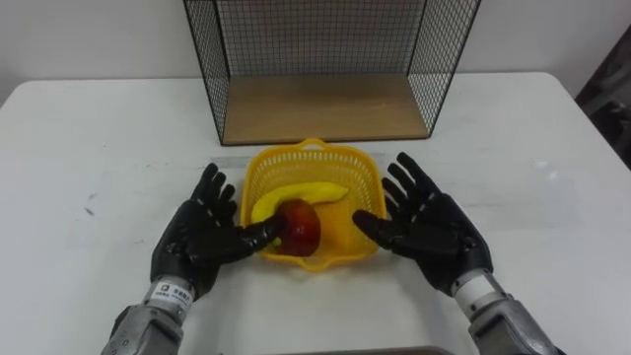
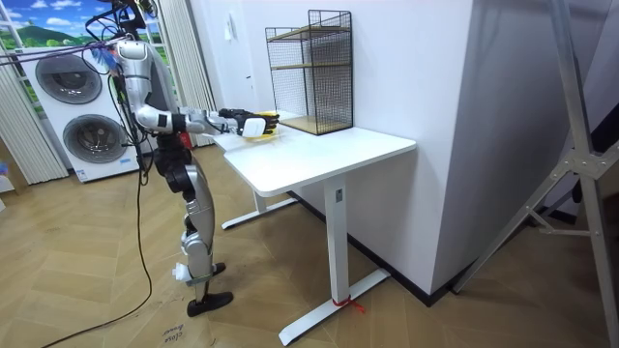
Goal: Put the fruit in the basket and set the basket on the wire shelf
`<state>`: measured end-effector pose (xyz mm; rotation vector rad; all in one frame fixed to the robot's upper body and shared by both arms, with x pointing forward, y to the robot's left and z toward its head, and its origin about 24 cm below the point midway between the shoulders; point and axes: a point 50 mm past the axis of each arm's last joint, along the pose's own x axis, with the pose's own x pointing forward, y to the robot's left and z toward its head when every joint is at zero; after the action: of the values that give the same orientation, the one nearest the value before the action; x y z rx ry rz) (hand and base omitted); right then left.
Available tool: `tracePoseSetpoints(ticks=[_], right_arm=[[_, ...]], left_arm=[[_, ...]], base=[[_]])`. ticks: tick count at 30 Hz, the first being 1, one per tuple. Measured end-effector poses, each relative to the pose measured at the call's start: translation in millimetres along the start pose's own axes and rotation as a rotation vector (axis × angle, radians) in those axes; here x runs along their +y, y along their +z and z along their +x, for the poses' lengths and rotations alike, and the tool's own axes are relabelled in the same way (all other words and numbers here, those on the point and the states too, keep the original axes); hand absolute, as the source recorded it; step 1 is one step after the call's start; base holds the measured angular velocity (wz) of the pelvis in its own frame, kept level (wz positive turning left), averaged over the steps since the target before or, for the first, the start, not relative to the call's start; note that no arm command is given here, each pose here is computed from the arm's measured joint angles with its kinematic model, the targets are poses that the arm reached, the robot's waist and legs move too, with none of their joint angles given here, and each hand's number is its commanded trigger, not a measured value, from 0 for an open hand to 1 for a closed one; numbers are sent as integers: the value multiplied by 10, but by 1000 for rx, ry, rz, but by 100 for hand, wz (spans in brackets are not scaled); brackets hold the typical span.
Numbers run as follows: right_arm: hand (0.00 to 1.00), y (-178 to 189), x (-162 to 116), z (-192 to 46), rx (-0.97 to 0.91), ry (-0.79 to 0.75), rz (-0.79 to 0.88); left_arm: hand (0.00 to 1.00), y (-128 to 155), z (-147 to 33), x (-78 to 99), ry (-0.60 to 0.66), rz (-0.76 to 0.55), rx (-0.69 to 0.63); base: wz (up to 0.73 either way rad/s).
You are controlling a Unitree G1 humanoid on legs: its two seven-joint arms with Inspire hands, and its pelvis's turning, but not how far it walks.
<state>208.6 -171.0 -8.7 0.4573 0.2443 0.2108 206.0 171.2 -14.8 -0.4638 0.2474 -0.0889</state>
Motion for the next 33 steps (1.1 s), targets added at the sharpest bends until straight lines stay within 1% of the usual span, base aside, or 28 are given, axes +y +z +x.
tracePoseSetpoints(ticks=[6, 16, 33], right_arm=[[0, -43, 64, 17, 10, 20, 11], [0, -43, 64, 17, 11, 20, 10], [0, -91, 132, 32, 24, 40, 10]], left_arm=[[0, -42, 5, -64, -33, 3, 16], [0, -113, 11, -178, -102, 5, 46], [0, -111, 5, -199, -141, 27, 48]], base=[[0], [0], [0]])
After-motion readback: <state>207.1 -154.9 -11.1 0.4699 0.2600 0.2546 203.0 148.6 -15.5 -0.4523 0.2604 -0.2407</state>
